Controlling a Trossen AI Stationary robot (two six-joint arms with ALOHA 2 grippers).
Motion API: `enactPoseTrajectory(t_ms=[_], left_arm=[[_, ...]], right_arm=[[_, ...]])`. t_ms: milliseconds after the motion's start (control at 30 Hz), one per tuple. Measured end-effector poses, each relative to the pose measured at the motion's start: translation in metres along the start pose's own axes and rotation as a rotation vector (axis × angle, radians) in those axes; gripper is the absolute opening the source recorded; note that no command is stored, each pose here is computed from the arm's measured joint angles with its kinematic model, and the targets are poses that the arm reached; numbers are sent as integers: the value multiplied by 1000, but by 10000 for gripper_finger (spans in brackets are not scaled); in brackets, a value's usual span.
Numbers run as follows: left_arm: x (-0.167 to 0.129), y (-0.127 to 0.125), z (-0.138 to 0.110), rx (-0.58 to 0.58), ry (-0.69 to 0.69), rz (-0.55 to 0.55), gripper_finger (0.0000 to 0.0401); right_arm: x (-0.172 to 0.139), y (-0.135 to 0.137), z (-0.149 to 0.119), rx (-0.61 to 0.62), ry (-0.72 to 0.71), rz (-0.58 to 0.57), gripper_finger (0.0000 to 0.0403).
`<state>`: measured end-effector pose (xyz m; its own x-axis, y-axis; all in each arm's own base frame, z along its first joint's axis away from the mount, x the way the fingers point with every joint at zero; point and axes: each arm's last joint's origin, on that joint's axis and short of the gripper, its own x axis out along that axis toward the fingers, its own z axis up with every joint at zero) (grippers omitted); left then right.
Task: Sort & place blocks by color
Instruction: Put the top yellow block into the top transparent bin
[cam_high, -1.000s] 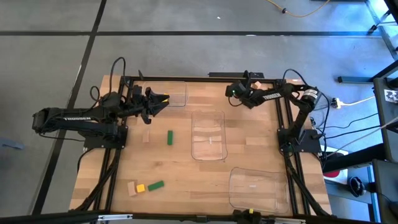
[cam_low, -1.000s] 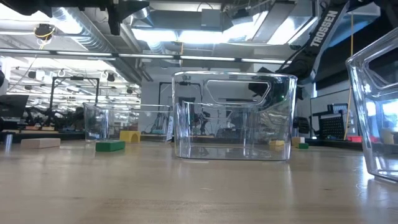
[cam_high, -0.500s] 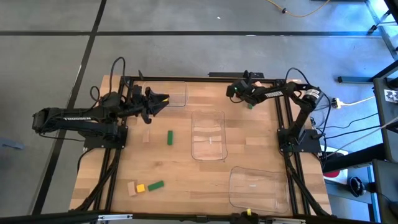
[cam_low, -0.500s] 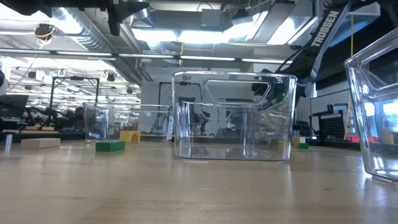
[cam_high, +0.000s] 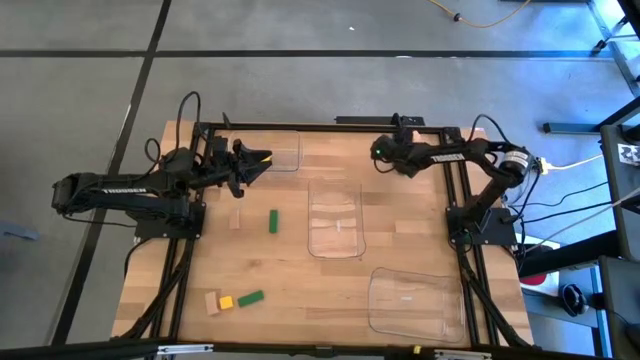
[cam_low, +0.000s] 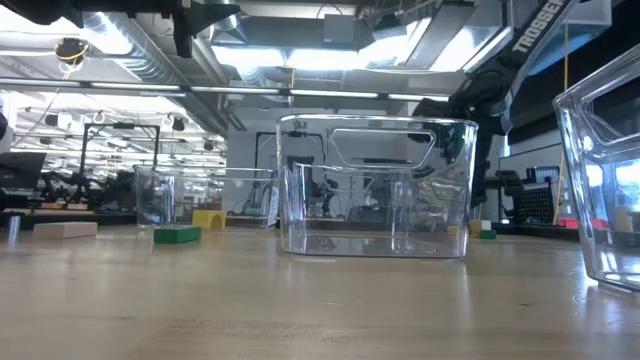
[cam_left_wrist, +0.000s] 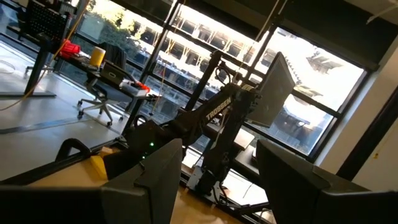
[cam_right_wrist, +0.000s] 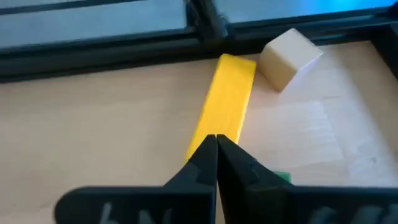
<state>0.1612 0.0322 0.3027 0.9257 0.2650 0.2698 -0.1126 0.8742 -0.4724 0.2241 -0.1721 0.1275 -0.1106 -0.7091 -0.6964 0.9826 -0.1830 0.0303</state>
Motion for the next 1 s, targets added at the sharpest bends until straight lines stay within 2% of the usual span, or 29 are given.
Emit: enactPoseTrajectory(t_ms=[167, 400, 667, 900, 1000], left_arm=[[0, 0, 0, 0, -1, 1, 199], [0, 0, 0, 2, 0, 1, 199], [0, 0, 0, 2, 0, 1, 199], [0, 0, 0, 2, 1, 0, 199], [0, 0, 0, 1, 1, -1, 199]], right_arm=[[12, 2, 7, -11, -28, 25, 0], [26, -4, 7, -8, 55, 17, 0], [18, 8, -1, -75, 121, 134, 0], [-14, 28, -32, -323, 236, 345, 0], [-33, 29, -49, -439, 281, 372, 0]])
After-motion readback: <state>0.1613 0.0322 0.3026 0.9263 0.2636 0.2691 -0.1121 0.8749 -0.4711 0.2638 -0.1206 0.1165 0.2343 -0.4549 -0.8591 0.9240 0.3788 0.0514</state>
